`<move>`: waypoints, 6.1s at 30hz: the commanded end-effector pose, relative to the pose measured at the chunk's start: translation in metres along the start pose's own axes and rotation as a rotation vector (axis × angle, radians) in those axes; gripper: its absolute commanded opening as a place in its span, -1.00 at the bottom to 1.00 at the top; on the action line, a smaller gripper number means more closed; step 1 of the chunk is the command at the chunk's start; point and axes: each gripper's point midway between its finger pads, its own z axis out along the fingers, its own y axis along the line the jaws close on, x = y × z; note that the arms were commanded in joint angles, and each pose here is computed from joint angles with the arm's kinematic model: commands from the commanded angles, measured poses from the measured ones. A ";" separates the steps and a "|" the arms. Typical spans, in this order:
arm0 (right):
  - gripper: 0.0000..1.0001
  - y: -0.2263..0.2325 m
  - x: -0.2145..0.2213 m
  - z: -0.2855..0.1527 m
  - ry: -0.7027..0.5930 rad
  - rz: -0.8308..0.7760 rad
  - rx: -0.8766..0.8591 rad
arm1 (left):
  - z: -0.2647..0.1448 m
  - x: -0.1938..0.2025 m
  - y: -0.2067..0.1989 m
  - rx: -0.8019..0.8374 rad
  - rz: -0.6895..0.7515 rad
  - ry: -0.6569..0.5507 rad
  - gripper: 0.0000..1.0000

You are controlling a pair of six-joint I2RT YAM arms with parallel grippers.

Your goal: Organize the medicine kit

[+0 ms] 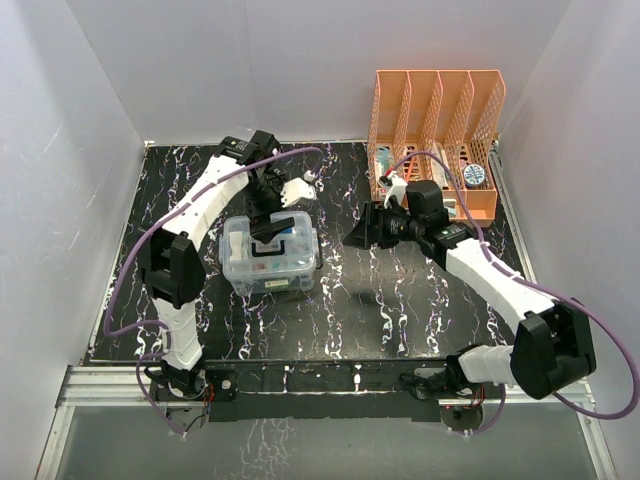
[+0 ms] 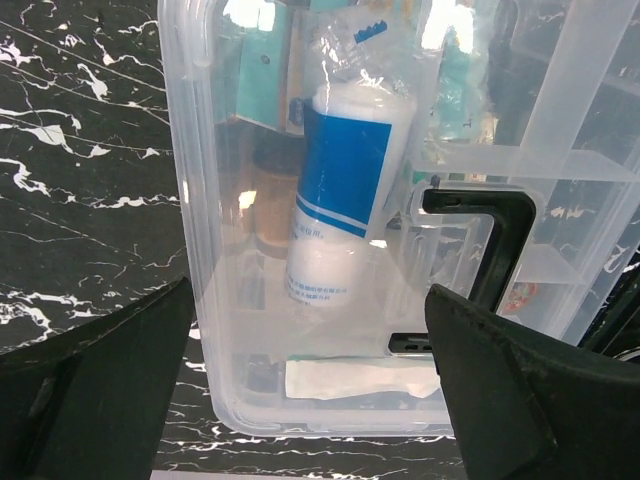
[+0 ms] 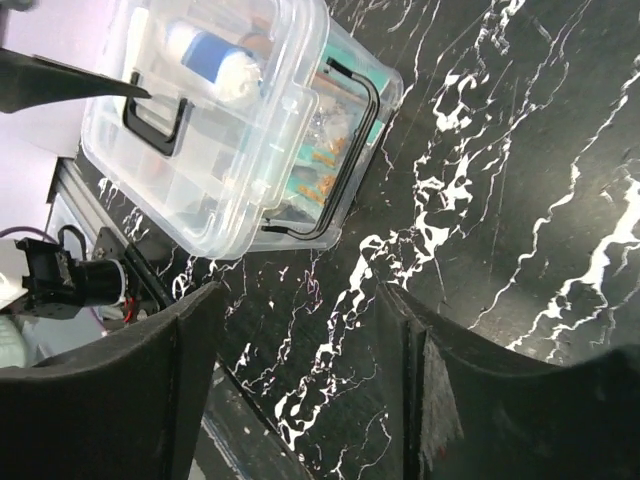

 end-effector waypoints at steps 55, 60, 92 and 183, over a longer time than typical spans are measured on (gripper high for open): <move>-0.39 -0.046 0.033 0.125 0.080 0.193 -0.243 | 0.083 -0.023 -0.026 0.076 0.084 0.123 0.93; -0.39 -0.041 0.034 0.128 0.076 0.193 -0.269 | 0.084 -0.025 -0.026 0.078 0.080 0.120 0.93; -0.36 -0.007 0.025 0.115 0.060 0.176 -0.375 | 0.083 -0.038 -0.019 0.060 0.065 0.123 0.93; 0.97 0.115 -0.017 0.152 0.375 -1.307 -0.258 | -0.134 0.192 -0.028 -0.287 -0.725 -0.426 0.97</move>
